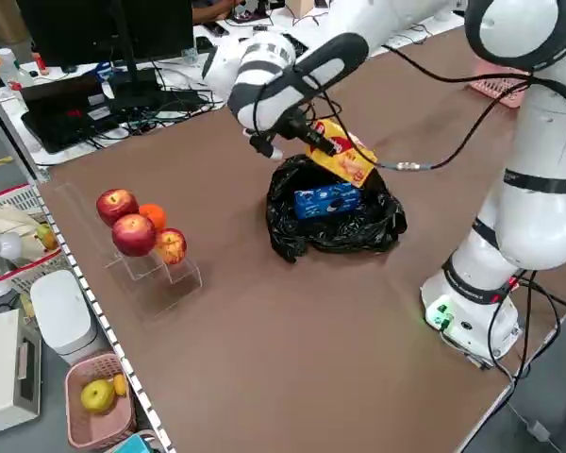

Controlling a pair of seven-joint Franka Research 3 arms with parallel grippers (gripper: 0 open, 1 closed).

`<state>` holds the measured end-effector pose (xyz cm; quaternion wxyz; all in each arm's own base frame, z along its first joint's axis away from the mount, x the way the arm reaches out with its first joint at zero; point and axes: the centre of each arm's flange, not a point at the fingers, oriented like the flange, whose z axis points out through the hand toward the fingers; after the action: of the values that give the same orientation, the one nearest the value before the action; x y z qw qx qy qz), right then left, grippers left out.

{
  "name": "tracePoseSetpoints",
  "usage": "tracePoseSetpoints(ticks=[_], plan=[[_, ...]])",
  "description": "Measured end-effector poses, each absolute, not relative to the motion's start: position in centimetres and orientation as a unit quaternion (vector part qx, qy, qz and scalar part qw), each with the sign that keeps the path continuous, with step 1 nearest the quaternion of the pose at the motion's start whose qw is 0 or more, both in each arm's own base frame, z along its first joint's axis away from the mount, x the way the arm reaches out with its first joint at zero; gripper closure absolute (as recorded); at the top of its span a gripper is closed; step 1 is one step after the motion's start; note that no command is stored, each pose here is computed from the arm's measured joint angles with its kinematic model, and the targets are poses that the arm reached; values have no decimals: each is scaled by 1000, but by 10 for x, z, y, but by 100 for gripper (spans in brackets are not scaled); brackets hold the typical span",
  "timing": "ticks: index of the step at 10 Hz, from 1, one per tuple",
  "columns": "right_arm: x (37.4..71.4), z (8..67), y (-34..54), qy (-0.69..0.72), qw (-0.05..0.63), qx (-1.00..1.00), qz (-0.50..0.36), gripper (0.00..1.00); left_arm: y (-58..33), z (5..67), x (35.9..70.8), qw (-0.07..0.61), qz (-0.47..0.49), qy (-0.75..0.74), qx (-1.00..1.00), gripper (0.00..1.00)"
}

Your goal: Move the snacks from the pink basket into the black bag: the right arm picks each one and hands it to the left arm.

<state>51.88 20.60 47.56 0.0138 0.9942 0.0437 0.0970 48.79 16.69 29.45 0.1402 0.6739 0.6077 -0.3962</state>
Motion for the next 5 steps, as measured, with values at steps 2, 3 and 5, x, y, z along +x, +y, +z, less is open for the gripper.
tracePoseSetpoints(ticks=[2, 3, 5], plan=[[512, 451, 144, 8, 27, 998, 64, 0, 170, 281, 488, 149, -397, 596, 682, 65], [509, 441, 123, -6, 31, 998, 51, 0, 170, 281, 487, 153, -396, 590, 687, 57], [507, 424, 82, -2, 38, 999, 31, 0, 176, 284, 486, 159, -392, 589, 689, 39]])
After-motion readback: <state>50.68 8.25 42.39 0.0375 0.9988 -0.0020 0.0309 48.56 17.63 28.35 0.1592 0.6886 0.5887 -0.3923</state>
